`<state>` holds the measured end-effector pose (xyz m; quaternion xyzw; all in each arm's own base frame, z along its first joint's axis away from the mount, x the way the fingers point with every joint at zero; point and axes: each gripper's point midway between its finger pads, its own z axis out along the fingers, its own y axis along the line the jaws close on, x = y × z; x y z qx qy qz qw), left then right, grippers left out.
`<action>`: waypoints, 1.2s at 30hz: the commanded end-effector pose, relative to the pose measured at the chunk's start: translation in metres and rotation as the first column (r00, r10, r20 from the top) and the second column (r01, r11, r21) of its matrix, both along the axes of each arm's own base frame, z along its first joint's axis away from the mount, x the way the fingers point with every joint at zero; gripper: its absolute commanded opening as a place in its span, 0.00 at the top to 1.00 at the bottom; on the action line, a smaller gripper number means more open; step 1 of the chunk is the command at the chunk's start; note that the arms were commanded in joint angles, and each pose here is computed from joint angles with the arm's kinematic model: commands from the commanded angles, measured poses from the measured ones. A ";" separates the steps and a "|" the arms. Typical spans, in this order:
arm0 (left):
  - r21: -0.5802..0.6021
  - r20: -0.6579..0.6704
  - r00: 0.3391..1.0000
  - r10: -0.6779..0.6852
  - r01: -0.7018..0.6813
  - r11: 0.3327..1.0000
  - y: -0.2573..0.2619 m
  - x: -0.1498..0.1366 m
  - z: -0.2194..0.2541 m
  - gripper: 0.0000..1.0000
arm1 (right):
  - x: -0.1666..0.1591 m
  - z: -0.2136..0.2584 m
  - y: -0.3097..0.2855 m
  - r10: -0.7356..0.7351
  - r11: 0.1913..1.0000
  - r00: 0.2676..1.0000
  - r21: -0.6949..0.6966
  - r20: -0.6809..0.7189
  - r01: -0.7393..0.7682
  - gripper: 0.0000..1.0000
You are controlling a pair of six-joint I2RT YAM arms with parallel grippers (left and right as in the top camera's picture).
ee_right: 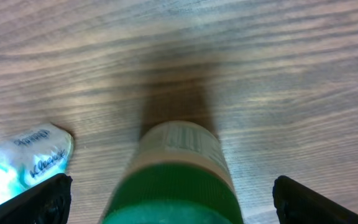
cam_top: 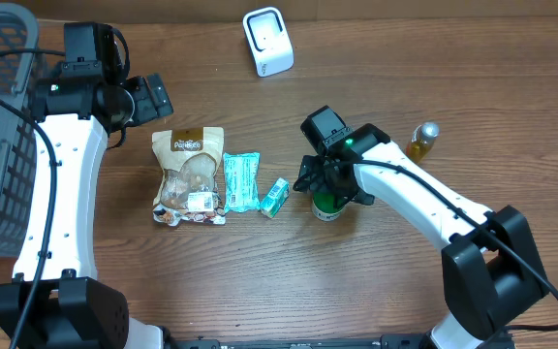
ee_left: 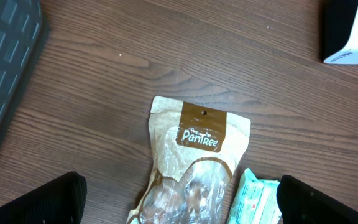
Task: Scan the item barcode
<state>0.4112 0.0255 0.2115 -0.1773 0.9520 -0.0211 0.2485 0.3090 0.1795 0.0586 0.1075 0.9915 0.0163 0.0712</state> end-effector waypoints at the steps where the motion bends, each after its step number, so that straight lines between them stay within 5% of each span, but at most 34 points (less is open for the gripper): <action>1: 0.010 0.010 1.000 -0.011 0.011 1.000 -0.002 0.001 0.004 0.00 | -0.009 -0.014 -0.006 -0.035 0.999 0.999 -0.015 -0.026 0.035 0.00; 15: 0.010 0.010 1.000 -0.011 0.011 1.000 -0.002 0.001 0.004 0.00 | -0.026 -0.017 0.001 -0.025 0.999 0.994 0.034 -0.108 0.029 0.20; 18: 0.010 0.010 1.000 -0.011 0.011 1.000 -0.002 0.001 0.004 0.00 | -0.026 -0.017 0.001 -0.025 0.999 0.994 0.033 -0.108 0.028 0.30; 25: 0.010 0.010 1.000 -0.011 0.011 1.000 -0.002 0.001 0.004 0.00 | -0.026 -0.017 -0.018 -0.030 0.998 0.996 -0.063 -0.090 0.025 0.36; 36: 0.010 0.010 1.000 -0.011 0.011 1.000 -0.002 0.001 0.004 0.00 | -0.021 -0.016 -0.030 0.249 0.953 0.964 -0.152 -0.092 -0.261 0.44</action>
